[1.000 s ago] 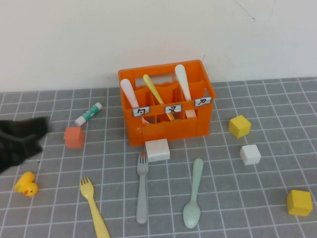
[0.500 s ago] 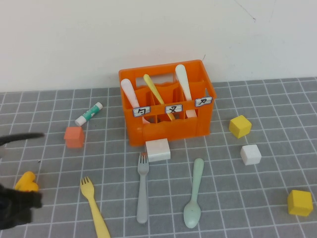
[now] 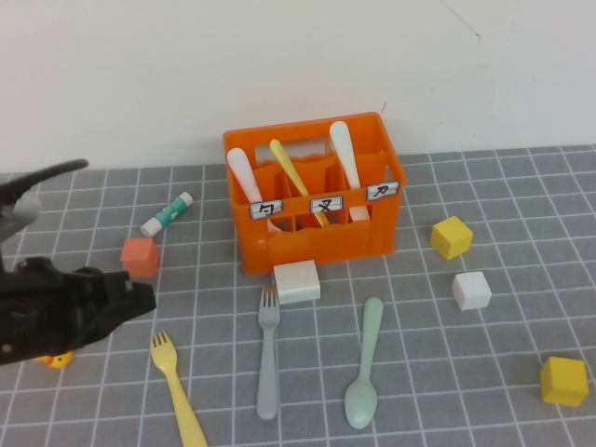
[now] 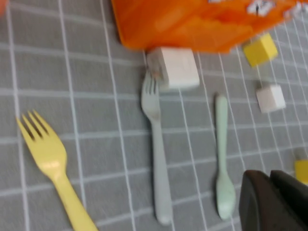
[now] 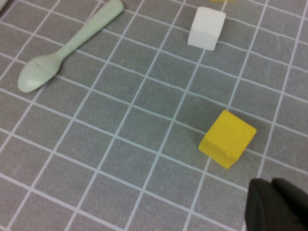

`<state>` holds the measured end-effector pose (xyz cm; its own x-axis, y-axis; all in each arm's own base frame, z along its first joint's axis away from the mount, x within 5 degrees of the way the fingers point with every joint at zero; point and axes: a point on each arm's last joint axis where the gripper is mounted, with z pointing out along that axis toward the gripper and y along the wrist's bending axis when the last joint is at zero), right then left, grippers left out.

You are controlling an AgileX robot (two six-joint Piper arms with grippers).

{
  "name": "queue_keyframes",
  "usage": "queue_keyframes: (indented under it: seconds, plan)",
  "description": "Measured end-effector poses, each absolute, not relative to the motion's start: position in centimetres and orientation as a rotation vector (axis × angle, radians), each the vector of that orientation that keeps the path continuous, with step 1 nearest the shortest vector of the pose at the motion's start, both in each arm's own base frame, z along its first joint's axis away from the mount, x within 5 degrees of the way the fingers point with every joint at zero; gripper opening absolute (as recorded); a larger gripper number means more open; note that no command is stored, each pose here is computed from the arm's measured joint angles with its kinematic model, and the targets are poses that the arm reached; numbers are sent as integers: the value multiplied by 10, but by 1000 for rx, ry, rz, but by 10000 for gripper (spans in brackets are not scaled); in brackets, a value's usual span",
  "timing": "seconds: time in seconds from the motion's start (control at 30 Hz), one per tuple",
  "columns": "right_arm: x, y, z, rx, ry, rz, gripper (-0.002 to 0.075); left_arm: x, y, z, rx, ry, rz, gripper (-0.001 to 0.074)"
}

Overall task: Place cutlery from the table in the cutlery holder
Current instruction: Pick up the fork

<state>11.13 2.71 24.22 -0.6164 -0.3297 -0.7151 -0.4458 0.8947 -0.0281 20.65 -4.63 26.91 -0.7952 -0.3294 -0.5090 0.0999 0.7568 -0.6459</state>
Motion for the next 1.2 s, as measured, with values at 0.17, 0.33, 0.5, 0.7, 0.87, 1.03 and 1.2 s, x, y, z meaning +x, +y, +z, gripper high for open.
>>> queue_keyframes:
  seconds: [0.17,0.33,0.5,0.7,0.87,1.03,1.2]
  plan:
    - [112,27,242,-555,2284,191,-3,204,-62,262,-35,2389,-733,1]
    - [112,27,242,-552,2281,192,-3,193,-71,247,-14,2564,-455,1]
    - [112,27,243,-551,2281,194,-3,198,-65,238,-207,2592,-255,1]
    - [112,27,243,-548,2276,190,-3,210,-65,237,-268,2498,-245,1]
    - [112,27,243,-547,2275,189,-3,217,-68,232,-326,2485,-276,1]
    - [112,27,243,-545,2274,191,-3,224,-73,209,-359,2596,-228,51]
    - [113,27,244,-537,2266,189,-3,234,-87,190,-317,2699,-181,254]
